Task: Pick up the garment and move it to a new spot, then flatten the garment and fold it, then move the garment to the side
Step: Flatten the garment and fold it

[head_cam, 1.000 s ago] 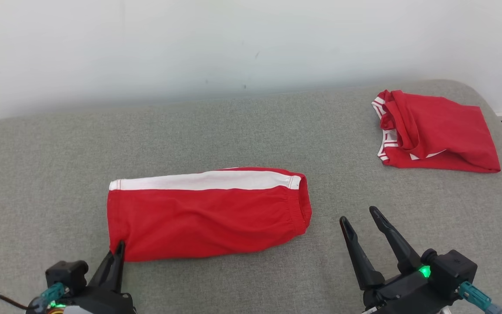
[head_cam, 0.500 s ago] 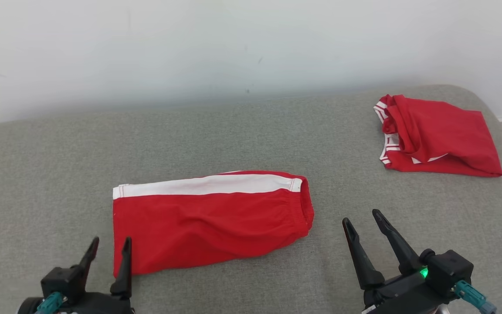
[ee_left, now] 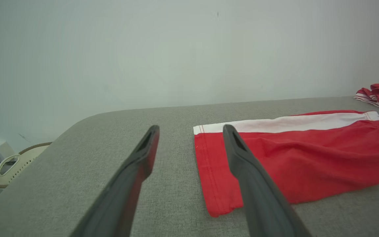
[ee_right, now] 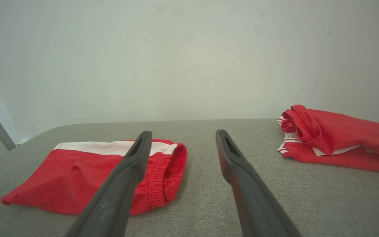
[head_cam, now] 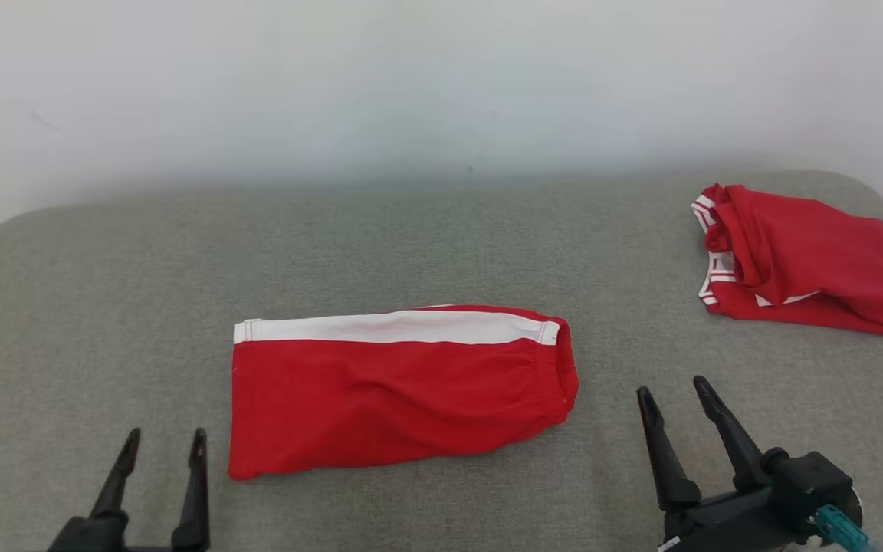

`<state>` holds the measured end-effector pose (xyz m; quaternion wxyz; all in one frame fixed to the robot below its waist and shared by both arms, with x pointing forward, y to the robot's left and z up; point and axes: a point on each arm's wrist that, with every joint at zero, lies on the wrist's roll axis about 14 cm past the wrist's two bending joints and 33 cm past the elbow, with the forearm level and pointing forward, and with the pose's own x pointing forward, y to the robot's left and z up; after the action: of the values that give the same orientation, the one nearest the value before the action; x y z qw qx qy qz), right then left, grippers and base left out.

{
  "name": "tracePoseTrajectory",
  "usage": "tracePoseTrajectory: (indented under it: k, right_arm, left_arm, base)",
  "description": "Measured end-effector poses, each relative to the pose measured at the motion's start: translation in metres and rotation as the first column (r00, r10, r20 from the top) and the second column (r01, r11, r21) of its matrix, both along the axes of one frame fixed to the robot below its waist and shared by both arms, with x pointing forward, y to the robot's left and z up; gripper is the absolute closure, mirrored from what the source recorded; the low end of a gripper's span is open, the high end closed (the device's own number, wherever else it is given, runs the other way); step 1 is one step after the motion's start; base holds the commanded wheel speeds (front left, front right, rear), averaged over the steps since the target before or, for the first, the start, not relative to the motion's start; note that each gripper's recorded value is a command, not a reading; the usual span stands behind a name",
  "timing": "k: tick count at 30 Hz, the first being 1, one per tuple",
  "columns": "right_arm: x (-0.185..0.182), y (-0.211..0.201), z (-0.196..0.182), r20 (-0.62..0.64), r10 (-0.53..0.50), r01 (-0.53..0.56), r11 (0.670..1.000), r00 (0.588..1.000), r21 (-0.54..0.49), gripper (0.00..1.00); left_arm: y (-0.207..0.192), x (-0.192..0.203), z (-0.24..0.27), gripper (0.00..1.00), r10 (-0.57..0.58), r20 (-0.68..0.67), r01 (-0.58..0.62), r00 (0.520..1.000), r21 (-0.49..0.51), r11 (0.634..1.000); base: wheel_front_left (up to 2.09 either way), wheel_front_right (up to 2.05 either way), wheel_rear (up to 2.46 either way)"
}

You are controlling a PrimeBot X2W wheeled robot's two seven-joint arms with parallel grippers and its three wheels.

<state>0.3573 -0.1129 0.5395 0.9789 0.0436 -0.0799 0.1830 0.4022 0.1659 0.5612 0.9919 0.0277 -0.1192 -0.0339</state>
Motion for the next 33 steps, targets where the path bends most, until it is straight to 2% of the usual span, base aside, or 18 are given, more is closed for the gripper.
tracePoseTrajectory:
  k: [5, 18, 33]
  right_arm:
    - [-0.001, -0.002, -0.002, 0.0, -0.02, 0.02, 1.0, 1.0, -0.006, 0.0]
    - [-0.006, 0.002, -0.007, -0.007, -0.028, 0.027, 0.999, 1.0, -0.027, 0.0]
    - [-0.003, -0.008, -0.009, -0.006, -0.081, 0.081, 0.996, 0.997, -0.034, 0.0]
  left_arm:
    - [0.023, -0.015, 0.006, 0.0, 0.085, 0.021, -0.084, 0.996, -0.01, 0.996]
    - [0.043, -0.038, 0.01, 0.0, 0.156, 0.04, -0.156, 0.987, -0.014, 0.988]
    - [0.031, -0.035, 0.006, 0.0, 0.118, 0.028, -0.117, 0.993, -0.019, 0.993]
  base:
    - [0.0, 0.0, 0.0]
    - [0.0, 0.0, 0.0]
    - [0.0, 0.0, 0.0]
